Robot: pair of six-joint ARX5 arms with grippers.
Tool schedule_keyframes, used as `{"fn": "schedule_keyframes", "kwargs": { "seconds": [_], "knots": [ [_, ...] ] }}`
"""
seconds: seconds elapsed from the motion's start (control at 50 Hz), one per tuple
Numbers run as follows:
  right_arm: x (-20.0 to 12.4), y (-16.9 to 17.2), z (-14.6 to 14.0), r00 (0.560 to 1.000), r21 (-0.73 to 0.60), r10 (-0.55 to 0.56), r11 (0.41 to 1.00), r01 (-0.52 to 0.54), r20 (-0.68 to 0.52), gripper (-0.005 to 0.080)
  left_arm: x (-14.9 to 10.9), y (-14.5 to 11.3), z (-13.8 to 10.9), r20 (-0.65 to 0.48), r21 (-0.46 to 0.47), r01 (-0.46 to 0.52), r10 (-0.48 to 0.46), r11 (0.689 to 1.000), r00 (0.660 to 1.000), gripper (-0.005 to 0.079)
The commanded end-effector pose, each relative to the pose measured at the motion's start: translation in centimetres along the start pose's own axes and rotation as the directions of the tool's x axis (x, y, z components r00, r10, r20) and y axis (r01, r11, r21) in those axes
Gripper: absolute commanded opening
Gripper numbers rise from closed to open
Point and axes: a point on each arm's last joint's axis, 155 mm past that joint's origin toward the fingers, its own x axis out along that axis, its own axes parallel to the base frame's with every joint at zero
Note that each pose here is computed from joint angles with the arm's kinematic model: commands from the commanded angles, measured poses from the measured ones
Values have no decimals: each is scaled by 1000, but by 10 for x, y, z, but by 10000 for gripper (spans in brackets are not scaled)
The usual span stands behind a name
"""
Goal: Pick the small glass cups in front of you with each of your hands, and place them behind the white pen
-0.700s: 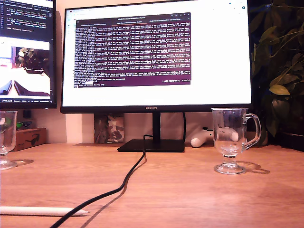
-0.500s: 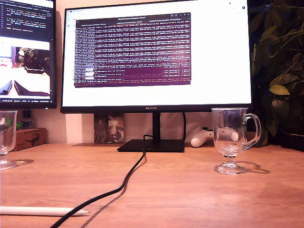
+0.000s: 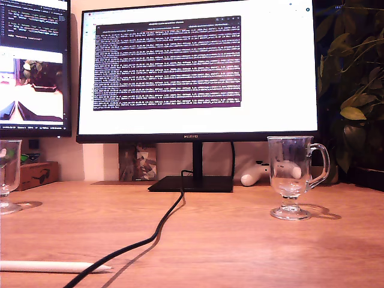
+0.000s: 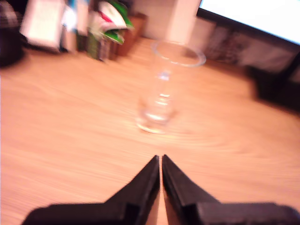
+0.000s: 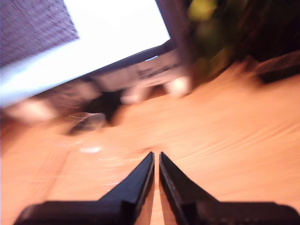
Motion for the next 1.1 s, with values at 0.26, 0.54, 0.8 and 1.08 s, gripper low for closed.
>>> {"fn": "schedule_keyframes", "kwargs": {
  "seconds": [0.26, 0.54, 0.8, 1.08],
  "knots": [
    [-37, 61, 34, 970, 6, 36, 999, -36, -242, -12, -35, -83, 13, -184, -126, 297, -317, 946, 930, -23],
    [-27, 68, 40, 824, -102, -62, 995, 6, -564, -12, -33, -96, 15, -420, 11, 296, -264, 955, 868, -23],
    [-4, 52, 25, 613, -244, -178, 970, -24, -769, -12, -15, -82, 16, -511, 190, 282, -150, 941, 846, -23],
    [34, 39, 19, 551, -422, -289, 898, -128, -783, 60, -1, -49, 1, -594, 326, 218, 20, 920, 804, -23]
  ]
}}
